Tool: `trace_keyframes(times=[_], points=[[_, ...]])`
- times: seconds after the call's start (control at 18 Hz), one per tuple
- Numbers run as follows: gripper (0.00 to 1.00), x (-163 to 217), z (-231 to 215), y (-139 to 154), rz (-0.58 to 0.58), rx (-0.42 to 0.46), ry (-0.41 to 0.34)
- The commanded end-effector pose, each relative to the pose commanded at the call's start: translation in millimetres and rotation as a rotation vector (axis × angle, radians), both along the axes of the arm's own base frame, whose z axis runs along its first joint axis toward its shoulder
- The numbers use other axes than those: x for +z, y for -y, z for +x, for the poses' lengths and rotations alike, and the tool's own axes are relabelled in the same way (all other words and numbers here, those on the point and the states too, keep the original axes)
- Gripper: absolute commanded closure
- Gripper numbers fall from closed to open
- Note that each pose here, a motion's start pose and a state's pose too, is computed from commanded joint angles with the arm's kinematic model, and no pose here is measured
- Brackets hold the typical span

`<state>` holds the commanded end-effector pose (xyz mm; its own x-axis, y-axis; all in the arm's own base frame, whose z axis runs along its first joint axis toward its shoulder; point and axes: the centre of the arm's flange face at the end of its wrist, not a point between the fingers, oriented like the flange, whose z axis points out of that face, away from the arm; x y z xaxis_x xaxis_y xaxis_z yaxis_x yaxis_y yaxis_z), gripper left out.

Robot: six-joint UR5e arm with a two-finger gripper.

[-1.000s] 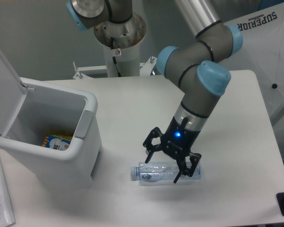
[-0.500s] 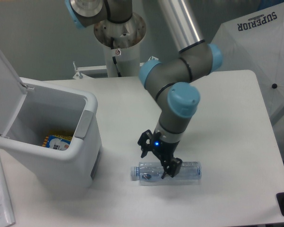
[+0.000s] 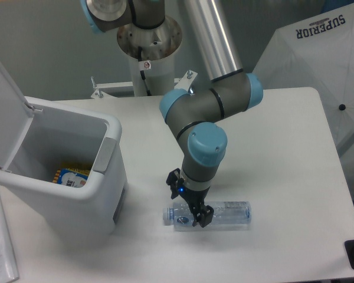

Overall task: Place the trash in the trash can
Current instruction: 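Close the gripper on the bottle's middle and lift it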

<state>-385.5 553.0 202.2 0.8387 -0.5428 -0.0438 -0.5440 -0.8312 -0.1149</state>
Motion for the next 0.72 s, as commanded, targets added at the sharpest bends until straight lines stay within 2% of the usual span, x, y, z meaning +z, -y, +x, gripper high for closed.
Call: trace_keyframes(times=[0.22, 0.33, 0.44, 0.5, 0.61, 0.72], points=[[0.0, -18, 10, -13, -0.02, -0.02, 0.012], [0.04, -23, 10, -19, -0.022, -0.021, 0.012], [0.18, -21, 7, -21, -0.016, -0.024, 0.009], [0.32, -19, 6, -23, -0.014, -0.029, 0.004], [0.49, -16, 5, -22, -0.012, -0.03, 0.001], [0.6, -15, 5, -23, -0.011, -0.03, 0.002]])
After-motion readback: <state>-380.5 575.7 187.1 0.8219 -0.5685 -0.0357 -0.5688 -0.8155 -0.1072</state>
